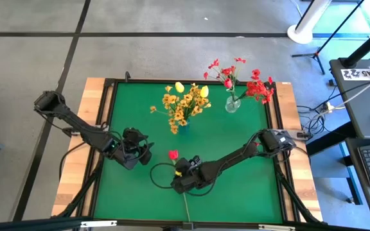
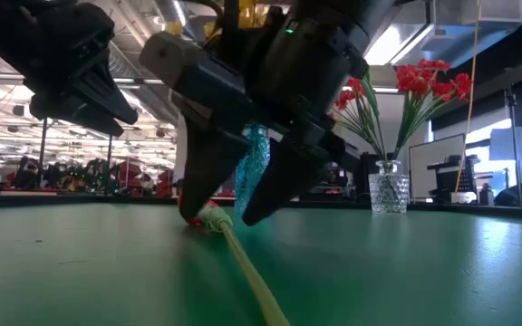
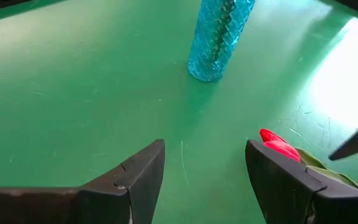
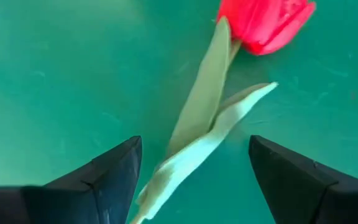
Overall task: Sort flowers into vase by color
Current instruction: Put the red flower into the transparent vase
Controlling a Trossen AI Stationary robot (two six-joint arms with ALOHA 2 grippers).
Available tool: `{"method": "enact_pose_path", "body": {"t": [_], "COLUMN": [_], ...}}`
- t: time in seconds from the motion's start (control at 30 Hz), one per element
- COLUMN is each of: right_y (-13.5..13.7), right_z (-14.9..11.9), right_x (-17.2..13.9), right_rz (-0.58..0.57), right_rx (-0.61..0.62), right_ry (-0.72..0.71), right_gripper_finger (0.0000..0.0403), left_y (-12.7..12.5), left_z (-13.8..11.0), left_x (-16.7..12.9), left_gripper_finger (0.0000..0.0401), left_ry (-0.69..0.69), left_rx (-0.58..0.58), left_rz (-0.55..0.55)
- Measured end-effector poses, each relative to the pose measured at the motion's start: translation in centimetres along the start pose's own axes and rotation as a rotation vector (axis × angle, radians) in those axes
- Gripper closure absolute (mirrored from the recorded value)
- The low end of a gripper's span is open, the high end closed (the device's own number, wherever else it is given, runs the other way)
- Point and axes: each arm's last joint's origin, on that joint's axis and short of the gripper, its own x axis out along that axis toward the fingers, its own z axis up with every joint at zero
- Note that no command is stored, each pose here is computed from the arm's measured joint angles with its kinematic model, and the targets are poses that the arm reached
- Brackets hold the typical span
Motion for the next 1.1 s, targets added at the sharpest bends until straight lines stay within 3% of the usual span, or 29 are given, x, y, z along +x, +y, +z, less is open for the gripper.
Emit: {"method": "enact_pose_path", "body": {"t": [0.23, 0.33, 0.73, 0.93, 1.1], "right_y": [-0.4, -0.7, -0.9, 0.6, 1.7], "right_z": [-0.5, -0.7, -0.6, 0.4, 0.7], "right_x": [0.4, 0.3, -0.3, -2.5, -6.5], "right_rz": [-0.027, -0.052, -0.029, 0.031, -0.014], "right_rx": [-0.022, -0.043, -0.254, -0.363, -0.446], "right_ry": [0.04, 0.063, 0.16, 0.112, -0.096], "right_gripper_finger": [0.0111, 0.0136, 0.0386, 0.0387, 0.039], "left_y": [0.0, 0.0, 0.0, 0.0, 0.0], "left_z": [0.0, 0.0, 0.0, 0.0, -0.1], "left_x": [0.0, 0.0, 0.0, 0.0, 0.0], "left_gripper_finger": [0.0183, 0.0183, 0.0183, 0.0183, 0.0183], "left_ry": [0.0, 0.001, 0.0, 0.0, 0.011], "left_rx": [0.003, 0.003, -0.004, -0.004, -0.002], "left_rz": [0.002, 0.002, 0.001, 0.001, -0.001]}}
